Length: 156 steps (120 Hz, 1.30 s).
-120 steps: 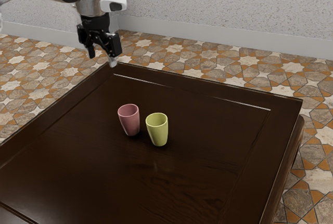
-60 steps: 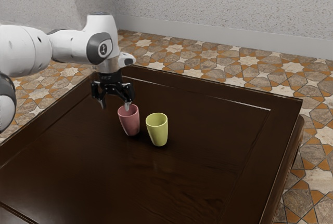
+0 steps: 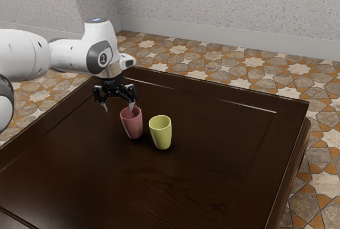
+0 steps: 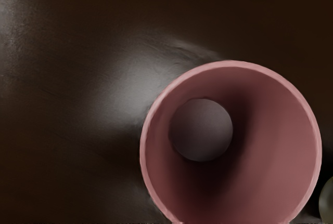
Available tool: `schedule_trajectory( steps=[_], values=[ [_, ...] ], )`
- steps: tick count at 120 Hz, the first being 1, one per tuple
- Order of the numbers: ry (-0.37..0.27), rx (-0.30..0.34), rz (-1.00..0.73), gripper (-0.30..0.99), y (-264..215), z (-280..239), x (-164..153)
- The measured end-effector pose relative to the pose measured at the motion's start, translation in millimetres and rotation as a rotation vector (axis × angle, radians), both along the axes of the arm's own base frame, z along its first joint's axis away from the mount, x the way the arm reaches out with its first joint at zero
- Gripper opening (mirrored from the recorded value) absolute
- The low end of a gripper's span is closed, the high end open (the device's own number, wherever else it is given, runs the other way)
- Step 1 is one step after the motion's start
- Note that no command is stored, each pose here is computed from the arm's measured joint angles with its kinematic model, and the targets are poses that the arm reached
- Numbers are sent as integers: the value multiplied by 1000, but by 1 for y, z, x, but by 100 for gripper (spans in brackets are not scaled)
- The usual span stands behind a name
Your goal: Place the left cup onto the right cup
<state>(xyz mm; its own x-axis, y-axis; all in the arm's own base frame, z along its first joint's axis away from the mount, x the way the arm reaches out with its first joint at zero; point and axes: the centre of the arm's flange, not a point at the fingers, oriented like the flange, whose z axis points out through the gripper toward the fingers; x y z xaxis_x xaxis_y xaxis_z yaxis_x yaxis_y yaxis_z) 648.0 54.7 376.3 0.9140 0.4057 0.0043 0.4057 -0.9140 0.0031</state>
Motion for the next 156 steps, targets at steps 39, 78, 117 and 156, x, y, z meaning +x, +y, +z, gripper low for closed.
schedule_trajectory(
  steps=[39,78,117,156],
  values=[
    [-15,23,43,64,18,-21,-8],
    [-55,47,53,62,18,-42,4],
    [-80,60,62,60,18,-65,7],
    [-82,59,76,29,18,-73,5]
  ],
)
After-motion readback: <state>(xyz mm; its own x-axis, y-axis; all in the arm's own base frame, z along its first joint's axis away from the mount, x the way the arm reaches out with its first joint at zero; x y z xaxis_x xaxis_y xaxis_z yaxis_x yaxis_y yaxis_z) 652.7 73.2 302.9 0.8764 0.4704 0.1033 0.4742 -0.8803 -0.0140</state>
